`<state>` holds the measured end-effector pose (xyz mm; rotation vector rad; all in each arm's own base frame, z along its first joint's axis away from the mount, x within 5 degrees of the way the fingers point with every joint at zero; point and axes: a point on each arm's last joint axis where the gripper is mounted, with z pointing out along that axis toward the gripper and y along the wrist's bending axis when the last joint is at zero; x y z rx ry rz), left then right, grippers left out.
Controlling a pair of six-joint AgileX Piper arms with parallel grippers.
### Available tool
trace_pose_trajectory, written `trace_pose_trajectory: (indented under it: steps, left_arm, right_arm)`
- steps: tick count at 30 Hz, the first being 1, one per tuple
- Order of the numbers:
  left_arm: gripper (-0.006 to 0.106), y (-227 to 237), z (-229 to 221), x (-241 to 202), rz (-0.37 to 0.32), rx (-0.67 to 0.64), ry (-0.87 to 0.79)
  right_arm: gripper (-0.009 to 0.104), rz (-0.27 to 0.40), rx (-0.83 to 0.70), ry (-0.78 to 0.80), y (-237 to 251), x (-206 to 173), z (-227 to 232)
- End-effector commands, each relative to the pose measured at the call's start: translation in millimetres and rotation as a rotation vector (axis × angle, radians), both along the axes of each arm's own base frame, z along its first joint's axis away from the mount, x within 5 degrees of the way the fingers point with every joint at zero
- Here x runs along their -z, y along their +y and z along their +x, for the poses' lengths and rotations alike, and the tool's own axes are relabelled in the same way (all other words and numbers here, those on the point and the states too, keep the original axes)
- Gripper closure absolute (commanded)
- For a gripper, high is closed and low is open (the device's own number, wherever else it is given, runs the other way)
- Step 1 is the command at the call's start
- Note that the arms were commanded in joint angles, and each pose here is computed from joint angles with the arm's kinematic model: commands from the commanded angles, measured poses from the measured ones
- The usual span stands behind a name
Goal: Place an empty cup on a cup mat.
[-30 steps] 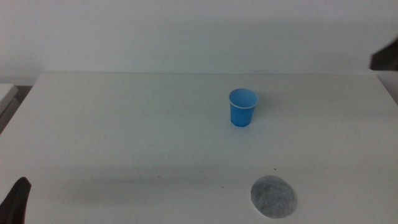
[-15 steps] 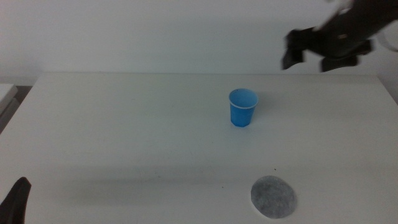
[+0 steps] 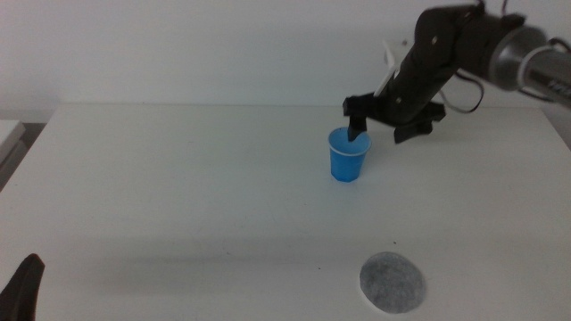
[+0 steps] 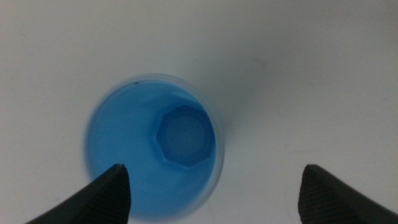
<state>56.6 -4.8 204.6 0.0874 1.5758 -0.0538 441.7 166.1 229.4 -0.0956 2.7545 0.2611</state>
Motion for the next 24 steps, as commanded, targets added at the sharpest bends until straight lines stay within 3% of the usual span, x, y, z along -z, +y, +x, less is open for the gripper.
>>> trace_pose_trajectory:
  steps: [1, 6, 8, 10, 13, 17, 24]
  left_arm:
    - [0.007, 0, 0, -1, -0.010, 0.002, -0.008]
    - [0.007, 0, 0, -1, -0.010, 0.002, -0.008]
    - [0.007, 0, 0, -1, -0.010, 0.002, -0.008]
    - [0.007, 0, 0, -1, -0.010, 0.002, -0.008]
    - [0.007, 0, 0, -1, -0.010, 0.002, -0.008]
    - [0.007, 0, 0, -1, -0.010, 0.002, -0.008]
    - [0.007, 0, 0, -1, -0.010, 0.002, -0.008]
  right_arm:
    - [0.015, -0.003, 0.014, -0.011, 1, 10, 6]
    - [0.032, 0.029, 0.030, -0.019, 6, 33, 15]
    - [0.057, 0.046, 0.036, -0.031, 8, 36, 18]
    - [0.096, 0.048, 0.036, -0.041, 8, 36, 19]
    - [0.096, 0.043, 0.063, -0.056, 3, 13, 13]
    - [0.097, -0.038, 0.033, -0.064, -9, -28, -23]
    - [0.098, 0.007, -0.006, -0.134, -31, -44, -126]
